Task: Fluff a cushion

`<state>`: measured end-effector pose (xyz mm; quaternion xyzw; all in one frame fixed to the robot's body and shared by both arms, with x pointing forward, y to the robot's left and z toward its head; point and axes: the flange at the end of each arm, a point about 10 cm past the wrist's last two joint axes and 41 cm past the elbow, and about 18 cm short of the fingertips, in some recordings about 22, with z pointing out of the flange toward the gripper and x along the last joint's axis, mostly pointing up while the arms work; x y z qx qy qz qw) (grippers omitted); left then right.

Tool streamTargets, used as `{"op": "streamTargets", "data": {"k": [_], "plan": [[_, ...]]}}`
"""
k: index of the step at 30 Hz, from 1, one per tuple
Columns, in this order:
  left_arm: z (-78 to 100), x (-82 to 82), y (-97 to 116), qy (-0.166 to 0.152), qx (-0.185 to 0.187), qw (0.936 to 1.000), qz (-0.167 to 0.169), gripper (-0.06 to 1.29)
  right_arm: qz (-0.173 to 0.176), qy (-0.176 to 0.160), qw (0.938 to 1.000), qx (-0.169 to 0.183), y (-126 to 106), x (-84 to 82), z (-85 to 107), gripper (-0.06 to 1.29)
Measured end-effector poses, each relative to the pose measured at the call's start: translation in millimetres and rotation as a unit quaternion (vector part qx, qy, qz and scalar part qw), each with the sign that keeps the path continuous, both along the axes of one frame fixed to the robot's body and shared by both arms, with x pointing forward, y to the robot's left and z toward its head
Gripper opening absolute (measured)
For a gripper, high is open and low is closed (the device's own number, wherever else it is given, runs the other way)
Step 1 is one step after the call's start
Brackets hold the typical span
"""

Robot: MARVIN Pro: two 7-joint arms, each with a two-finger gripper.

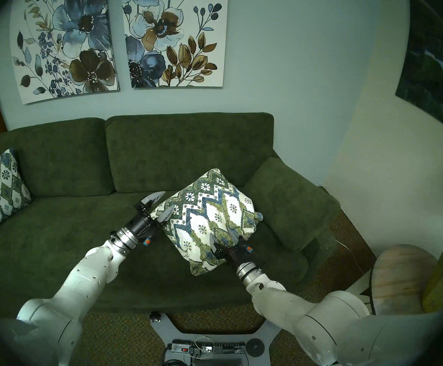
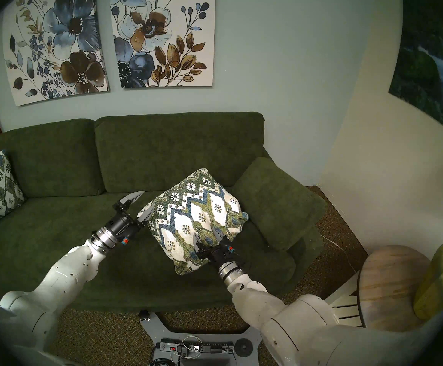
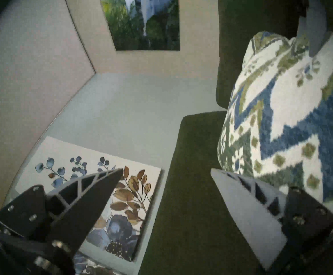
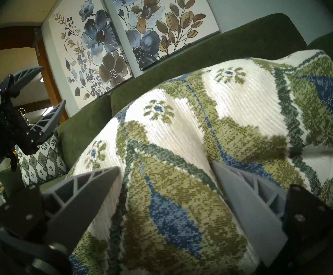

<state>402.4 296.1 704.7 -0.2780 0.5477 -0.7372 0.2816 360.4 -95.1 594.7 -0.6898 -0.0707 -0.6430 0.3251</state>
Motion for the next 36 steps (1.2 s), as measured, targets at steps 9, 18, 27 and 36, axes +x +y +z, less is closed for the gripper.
{"op": "streamTargets", "data": {"k": [9, 18, 27, 36], "plan": [[-35.8, -10.3, -33, 0.05, 0.028, 0.9982, -0.016, 1.19, 0.004, -0.003, 1.0, -0.001, -4, -0.5, -0.2, 1.21], [-64.0, -17.7, -37, 0.099, 0.055, 0.9936, -0.003, 1.19, 0.012, -0.008, 0.9998, -0.016, -30, -4.1, -4.2, 1.21], [-76.2, -18.0, -58, 0.118, 0.049, 0.9918, 0.005, 1.19, 0.028, -0.03, 0.9985, -0.036, -53, -13.1, -7.0, 1.21], [-63.2, 1.7, -75, 0.1, 0.028, 0.9945, 0.016, 1.18, -0.011, -0.115, 0.9918, -0.054, -83, 34.4, 32.3, 1.21]]}}
